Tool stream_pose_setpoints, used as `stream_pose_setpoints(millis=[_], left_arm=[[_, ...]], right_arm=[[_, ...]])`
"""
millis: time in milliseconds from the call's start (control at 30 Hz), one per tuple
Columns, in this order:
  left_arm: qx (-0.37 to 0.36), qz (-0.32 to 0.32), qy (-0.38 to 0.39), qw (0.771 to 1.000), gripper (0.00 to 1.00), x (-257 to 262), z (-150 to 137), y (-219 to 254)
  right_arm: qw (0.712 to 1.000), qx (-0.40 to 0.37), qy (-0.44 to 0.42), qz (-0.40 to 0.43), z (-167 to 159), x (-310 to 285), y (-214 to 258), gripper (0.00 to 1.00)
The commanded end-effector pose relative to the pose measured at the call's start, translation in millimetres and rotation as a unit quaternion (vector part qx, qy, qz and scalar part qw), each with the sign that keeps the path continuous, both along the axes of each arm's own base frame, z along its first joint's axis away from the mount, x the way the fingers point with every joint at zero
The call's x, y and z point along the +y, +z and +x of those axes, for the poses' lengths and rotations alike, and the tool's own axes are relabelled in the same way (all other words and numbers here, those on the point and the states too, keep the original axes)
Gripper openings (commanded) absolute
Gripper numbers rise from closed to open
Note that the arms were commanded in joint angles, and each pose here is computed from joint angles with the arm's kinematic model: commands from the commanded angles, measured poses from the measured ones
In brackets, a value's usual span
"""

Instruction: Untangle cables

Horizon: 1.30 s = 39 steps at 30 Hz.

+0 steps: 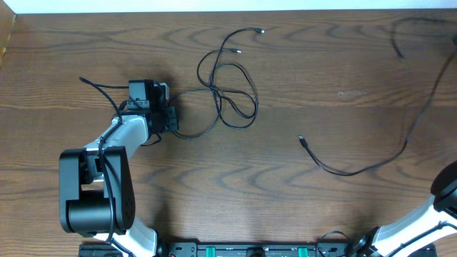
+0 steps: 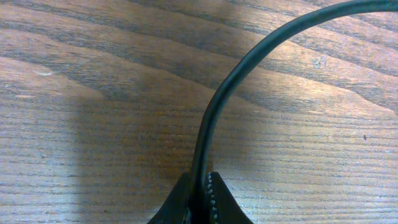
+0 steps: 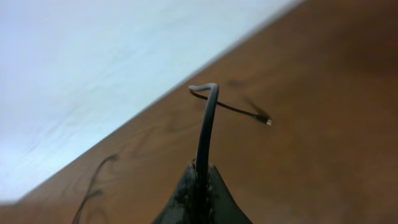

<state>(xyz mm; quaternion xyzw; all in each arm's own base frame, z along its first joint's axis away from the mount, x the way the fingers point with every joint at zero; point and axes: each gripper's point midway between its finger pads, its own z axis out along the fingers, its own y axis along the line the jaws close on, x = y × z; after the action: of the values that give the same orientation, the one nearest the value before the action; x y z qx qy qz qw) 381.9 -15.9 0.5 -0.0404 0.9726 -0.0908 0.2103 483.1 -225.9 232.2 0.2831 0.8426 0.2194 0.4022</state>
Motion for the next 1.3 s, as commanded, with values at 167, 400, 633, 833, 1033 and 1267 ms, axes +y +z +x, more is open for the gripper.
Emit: stream_pose_setpoints(millis=[167,400,633,833,1033,1267], left_arm=[[0.017,-0.013,-0.015,1.000,0.07,-8,-9,-7],[0.017,-0.018,-0.017,1.000,0.07,-10,-9,-6],[0.017,-0.018,-0.017,1.000,0.07,-10,-9,-6],[0.017,-0.018,-0.017,1.000,0.08,-10,-9,-6],[0.017,-0.018,-0.018,1.000,0.07,-10,-10,-6],[0.017,-0.019,-0.018,1.000,0.08,-10,-10,-6]], right_arm=[[0.959,0.171,-0.211,-0.083,-73,-101,-58,0.01],[0.958,0.199,-0.203,-0.035,-83,-105,-92,0.01],[0.980,0.144,-0.129,0.041,-59,-72,-84,0.01],[0.976,-0.029,0.059,0.209,-25,1,-17,0.01],[0.950,-0.123,0.163,0.237,-29,23,23,0.01],[0.985,-0.003,0.015,0.173,-46,-33,-36,0.01]])
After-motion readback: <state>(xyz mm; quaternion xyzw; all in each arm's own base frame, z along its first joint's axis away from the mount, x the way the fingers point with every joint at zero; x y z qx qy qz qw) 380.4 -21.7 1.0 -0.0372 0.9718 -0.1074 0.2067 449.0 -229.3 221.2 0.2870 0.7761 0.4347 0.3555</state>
